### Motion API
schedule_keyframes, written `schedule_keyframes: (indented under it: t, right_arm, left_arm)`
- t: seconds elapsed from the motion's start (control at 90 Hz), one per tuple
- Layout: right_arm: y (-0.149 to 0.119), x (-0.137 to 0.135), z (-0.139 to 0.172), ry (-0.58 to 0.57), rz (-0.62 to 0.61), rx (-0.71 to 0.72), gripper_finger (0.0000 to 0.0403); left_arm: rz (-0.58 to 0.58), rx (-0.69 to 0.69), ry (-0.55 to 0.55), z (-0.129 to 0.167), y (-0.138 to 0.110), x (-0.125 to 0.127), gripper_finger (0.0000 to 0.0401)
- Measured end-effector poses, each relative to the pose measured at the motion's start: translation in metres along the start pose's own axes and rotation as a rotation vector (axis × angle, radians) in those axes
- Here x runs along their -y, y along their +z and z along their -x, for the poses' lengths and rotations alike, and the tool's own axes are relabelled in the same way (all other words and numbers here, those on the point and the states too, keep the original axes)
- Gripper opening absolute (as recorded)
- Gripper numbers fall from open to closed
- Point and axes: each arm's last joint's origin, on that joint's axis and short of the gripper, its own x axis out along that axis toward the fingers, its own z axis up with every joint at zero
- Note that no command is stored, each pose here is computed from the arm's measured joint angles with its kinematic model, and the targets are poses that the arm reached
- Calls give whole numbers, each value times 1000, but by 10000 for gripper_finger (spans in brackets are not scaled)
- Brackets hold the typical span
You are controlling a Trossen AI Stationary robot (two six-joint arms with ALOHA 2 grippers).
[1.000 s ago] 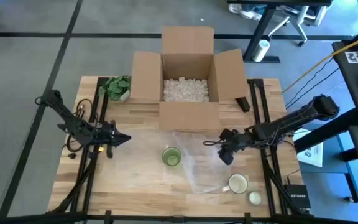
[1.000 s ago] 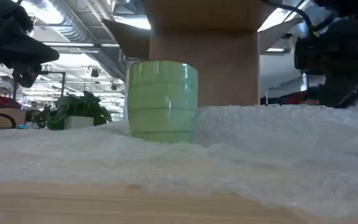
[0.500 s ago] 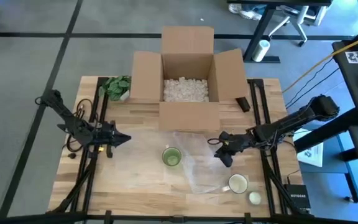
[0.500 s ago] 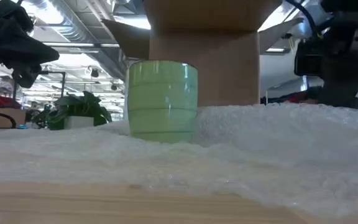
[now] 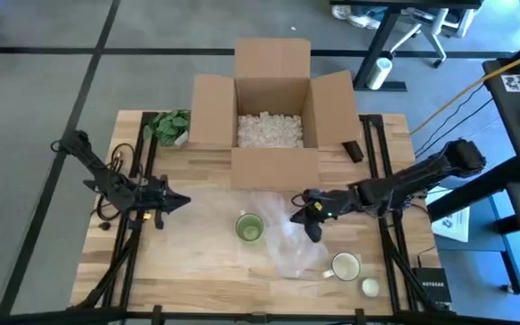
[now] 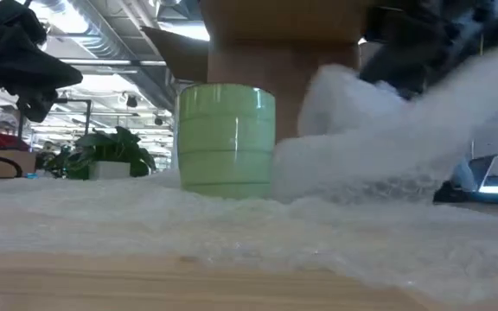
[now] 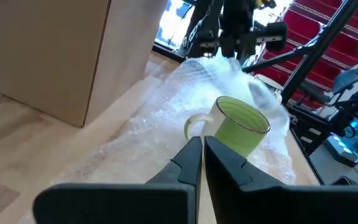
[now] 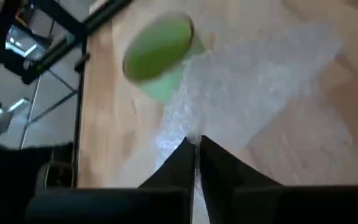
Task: Wrap mug
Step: Wrap the green mug with bubble wrap
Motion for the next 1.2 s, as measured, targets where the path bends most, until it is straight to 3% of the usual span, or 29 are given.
schedule_keyframes:
  t: [0.333, 0.556, 1.2]
  right_arm:
    - [45, -21, -62, 92, 86, -67, 0]
    - [68, -37, -77, 65, 141, -112, 0]
    - [87, -42, -129, -42, 135, -387, 0]
  left_arm:
    - [0, 0, 0, 0, 0, 0, 0]
    - [-1, 0, 0, 0, 0, 0, 0]
    - [65, -38, 23, -3, -5, 1, 0]
